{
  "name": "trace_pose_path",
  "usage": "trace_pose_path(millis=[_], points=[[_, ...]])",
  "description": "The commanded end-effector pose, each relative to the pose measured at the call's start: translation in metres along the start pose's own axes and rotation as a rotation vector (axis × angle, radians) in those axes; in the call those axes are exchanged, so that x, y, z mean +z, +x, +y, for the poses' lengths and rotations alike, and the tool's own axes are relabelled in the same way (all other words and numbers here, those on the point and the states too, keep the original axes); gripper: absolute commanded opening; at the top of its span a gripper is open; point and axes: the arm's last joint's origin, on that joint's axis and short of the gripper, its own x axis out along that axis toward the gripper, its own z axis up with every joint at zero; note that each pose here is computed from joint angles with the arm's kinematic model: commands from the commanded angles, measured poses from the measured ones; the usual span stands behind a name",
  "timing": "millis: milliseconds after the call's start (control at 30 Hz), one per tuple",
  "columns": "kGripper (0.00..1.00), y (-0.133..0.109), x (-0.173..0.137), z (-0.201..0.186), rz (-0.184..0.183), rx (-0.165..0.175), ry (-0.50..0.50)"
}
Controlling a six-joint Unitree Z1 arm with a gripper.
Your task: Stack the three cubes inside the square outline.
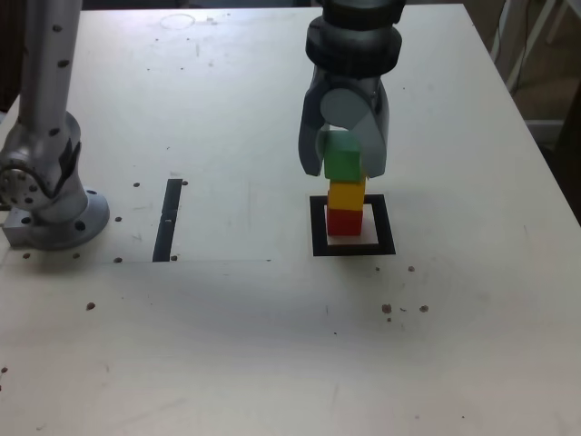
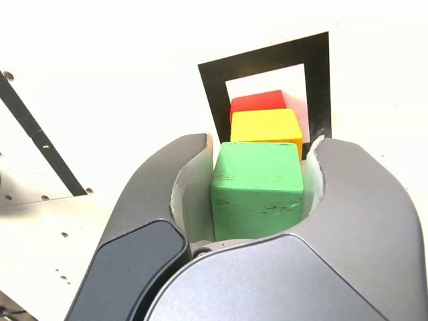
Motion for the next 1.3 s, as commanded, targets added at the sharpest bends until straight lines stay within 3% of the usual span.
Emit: trace_pose_path(millis=[0, 233, 467, 567, 933, 1267], points=[[0.29, 0.003, 0.002, 0.001, 0.004, -0.007, 0.003], [0.5, 0.004, 0.005, 0.001, 0.0, -0.018, 0.021], [0.86, 0.004, 0.007, 0.002, -0.009, -0.019, 0.034], [0.96, 0.002, 0.006, 0.002, -0.015, -0.015, 0.033], [0.99, -0.015, -0.007, 0.002, -0.044, 0.007, 0.027], [0.99, -0.061, -0.063, -0.005, -0.086, 0.026, 0.025]])
